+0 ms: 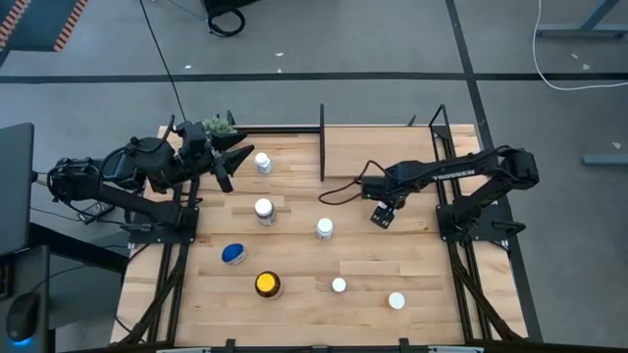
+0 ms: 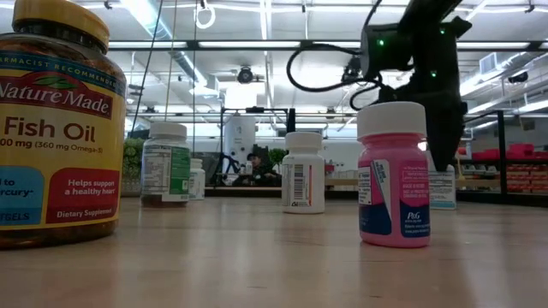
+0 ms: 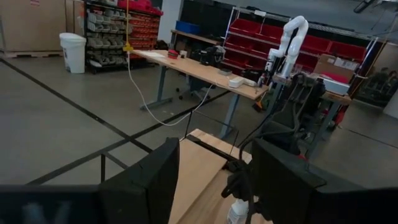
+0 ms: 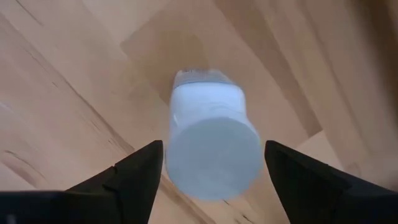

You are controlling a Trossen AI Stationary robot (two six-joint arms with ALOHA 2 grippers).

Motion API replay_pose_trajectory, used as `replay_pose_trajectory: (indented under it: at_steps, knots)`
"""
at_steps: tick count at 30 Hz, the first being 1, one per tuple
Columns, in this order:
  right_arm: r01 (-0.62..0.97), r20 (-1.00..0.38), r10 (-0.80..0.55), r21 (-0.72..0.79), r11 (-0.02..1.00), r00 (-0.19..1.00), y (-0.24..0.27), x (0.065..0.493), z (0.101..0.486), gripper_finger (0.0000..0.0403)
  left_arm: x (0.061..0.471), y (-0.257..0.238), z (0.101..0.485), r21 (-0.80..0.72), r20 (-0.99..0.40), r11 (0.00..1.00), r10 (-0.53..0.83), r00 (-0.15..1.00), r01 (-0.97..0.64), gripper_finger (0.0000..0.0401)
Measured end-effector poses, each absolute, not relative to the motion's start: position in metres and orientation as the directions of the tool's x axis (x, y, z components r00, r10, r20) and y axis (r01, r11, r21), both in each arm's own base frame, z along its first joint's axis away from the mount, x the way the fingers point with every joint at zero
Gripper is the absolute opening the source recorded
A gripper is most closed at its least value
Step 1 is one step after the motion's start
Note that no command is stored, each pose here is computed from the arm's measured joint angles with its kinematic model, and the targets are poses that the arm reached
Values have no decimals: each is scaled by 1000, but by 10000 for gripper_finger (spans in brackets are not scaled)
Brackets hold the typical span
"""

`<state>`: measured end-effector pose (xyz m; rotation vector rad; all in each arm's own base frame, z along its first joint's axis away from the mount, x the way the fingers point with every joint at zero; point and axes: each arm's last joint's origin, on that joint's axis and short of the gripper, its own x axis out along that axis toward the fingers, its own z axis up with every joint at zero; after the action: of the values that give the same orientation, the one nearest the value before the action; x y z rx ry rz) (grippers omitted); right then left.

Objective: Pick and place medicine bottles onto shelf by color
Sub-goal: Put the white blue pill bottle on the shelf

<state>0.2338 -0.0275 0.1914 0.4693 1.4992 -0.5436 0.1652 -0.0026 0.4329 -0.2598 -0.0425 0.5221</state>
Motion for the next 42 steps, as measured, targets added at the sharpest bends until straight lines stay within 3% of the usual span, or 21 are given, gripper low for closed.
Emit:
replay_pose_trajectory:
  at_steps: [11,18,26,33,42]
  knots:
    - [587,-999,-47,-25,809,22,-28,235,187,176,165,-2,433,-256,-25,824,517,856,-506,204]
    - [590,-996,-69,-28,807,48,-30,240,199,177,165,-2,433,-255,-25,822,521,853,-509,204]
    - [663,-983,-131,-11,748,132,-62,252,249,177,165,-2,433,-256,-23,822,521,853,-509,199]
    - [817,-963,-247,-55,574,108,-126,233,281,179,165,-2,433,-256,-23,822,521,853,-509,201]
    - [965,-967,-253,-81,248,-16,-202,167,282,180,165,-2,432,-251,-30,822,521,853,-511,199]
